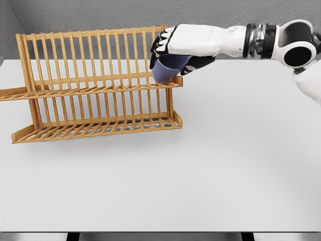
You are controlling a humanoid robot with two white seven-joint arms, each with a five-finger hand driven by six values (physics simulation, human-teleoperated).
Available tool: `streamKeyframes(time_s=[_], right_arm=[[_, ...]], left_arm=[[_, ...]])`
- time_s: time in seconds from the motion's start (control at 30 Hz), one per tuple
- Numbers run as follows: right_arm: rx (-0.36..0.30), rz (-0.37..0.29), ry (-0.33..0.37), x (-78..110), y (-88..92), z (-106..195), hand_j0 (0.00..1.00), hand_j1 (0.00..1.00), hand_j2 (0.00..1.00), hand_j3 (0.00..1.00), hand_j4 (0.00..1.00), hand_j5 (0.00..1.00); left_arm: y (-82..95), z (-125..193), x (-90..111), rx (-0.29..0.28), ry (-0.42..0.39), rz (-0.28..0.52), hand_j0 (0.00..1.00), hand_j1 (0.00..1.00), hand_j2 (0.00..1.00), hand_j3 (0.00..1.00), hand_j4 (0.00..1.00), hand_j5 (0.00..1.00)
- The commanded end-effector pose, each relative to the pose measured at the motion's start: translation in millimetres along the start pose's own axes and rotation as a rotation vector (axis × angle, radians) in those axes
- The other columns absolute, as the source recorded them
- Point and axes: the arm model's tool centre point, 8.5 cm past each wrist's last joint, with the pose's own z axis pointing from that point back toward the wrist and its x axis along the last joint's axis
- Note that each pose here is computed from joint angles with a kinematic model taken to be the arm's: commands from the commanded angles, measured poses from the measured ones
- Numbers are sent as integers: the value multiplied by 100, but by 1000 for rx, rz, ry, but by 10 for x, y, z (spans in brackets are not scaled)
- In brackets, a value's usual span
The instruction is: Right arm put cup on second shelf
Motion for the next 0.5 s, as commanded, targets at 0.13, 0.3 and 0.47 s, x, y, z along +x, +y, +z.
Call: streamKeyframes(time_s=[0.13,0.3,0.47], right_arm=[[28,-14,-11,14,98,-69,66,66,66,66,66,66],[36,-15,-15,24,123,-86,75,75,75,75,75,75],[22,-2,-9,20,46,-51,100,100,100,100,100,100]], left_arm=[[0,0,-1,0,0,0,100,100,100,100,100,100],[0,0,-1,0,0,0,100,100,100,100,100,100],[0,0,-10,0,2,0,100,100,100,100,100,100]])
